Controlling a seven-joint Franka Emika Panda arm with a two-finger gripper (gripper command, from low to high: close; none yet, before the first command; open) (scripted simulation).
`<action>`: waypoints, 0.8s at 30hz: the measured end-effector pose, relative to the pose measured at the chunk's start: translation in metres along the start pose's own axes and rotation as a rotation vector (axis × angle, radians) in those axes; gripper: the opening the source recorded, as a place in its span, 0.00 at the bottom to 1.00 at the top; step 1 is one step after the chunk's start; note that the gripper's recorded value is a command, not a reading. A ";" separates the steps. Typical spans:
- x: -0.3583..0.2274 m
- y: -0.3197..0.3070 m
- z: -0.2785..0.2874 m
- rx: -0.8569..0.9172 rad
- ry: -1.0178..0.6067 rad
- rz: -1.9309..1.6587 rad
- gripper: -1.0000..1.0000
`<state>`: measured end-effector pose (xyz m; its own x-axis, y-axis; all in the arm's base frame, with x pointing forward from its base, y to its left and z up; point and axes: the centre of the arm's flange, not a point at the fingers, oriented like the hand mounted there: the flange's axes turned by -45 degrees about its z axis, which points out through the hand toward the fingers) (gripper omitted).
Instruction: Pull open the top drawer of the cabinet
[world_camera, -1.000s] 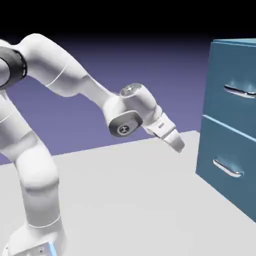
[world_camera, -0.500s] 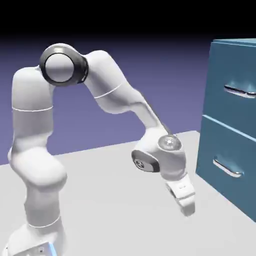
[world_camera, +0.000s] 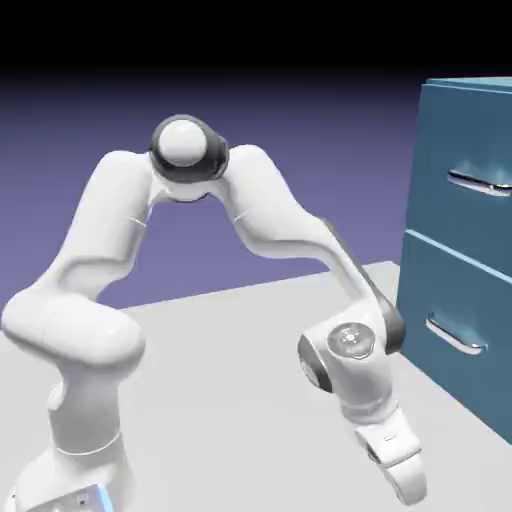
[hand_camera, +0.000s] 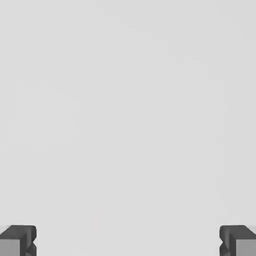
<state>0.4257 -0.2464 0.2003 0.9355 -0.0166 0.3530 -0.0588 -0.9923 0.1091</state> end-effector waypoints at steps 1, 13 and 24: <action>0.005 0.005 -0.003 -0.026 0.023 -0.024 0.50; 0.118 0.009 -0.090 -0.387 0.408 -0.491 0.50; 0.248 -0.142 -0.223 -0.761 0.901 -1.149 0.50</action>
<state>0.5878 -0.0821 0.4799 0.1320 0.9822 0.1332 0.0784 -0.1443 0.9864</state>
